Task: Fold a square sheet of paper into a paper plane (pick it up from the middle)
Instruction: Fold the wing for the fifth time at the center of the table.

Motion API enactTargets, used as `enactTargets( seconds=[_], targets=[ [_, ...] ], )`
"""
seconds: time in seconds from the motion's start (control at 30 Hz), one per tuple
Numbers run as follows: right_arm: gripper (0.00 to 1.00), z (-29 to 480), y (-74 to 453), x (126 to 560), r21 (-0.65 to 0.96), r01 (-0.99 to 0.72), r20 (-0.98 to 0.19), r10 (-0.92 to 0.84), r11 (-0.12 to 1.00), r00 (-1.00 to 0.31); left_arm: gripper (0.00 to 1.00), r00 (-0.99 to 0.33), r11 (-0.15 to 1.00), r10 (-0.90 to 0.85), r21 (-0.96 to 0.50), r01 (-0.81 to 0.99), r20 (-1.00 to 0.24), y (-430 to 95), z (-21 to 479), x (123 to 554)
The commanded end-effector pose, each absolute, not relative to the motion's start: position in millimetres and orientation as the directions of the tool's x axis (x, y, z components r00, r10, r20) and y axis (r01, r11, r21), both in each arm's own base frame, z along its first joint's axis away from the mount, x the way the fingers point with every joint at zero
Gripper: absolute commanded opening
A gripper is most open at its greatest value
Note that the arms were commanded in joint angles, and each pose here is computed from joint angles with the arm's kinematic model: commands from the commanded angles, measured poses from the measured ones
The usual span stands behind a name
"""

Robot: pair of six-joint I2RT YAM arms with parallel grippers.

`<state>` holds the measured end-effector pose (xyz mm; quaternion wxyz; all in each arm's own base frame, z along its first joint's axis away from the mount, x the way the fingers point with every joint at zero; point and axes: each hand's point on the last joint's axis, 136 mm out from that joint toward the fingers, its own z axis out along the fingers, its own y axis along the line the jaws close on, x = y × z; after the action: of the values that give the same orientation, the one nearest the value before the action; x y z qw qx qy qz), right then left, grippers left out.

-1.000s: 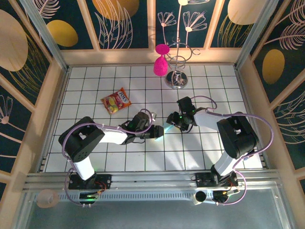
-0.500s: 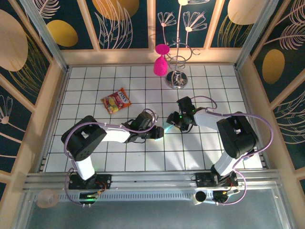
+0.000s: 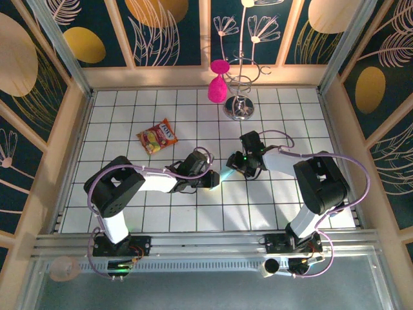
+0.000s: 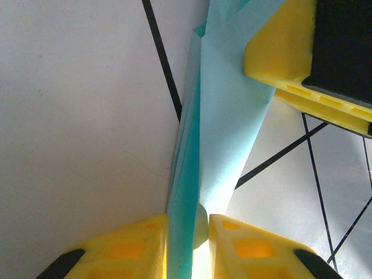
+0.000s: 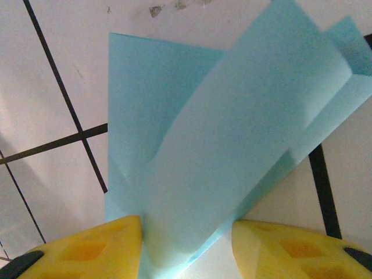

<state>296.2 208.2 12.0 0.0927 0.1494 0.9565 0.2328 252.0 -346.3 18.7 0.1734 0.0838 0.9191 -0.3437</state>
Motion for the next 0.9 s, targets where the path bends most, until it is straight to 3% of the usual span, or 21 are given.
enactTargets(
  seconds=[0.0, 0.87],
  targets=[
    [0.48, -47, 186, 273, 0.339, 0.300, -0.061, 0.339, 0.892, -0.939, 0.23, -0.944, 0.806, 0.045, -0.546, 0.227, -0.326, -336, -8, 248],
    [0.38, -68, 167, 263, 0.257, 0.351, -0.054, 0.376, 0.900, -0.925, 0.22, -0.949, 0.834, 0.006, -0.522, 0.180, -0.316, -332, -8, 256]
  ],
)
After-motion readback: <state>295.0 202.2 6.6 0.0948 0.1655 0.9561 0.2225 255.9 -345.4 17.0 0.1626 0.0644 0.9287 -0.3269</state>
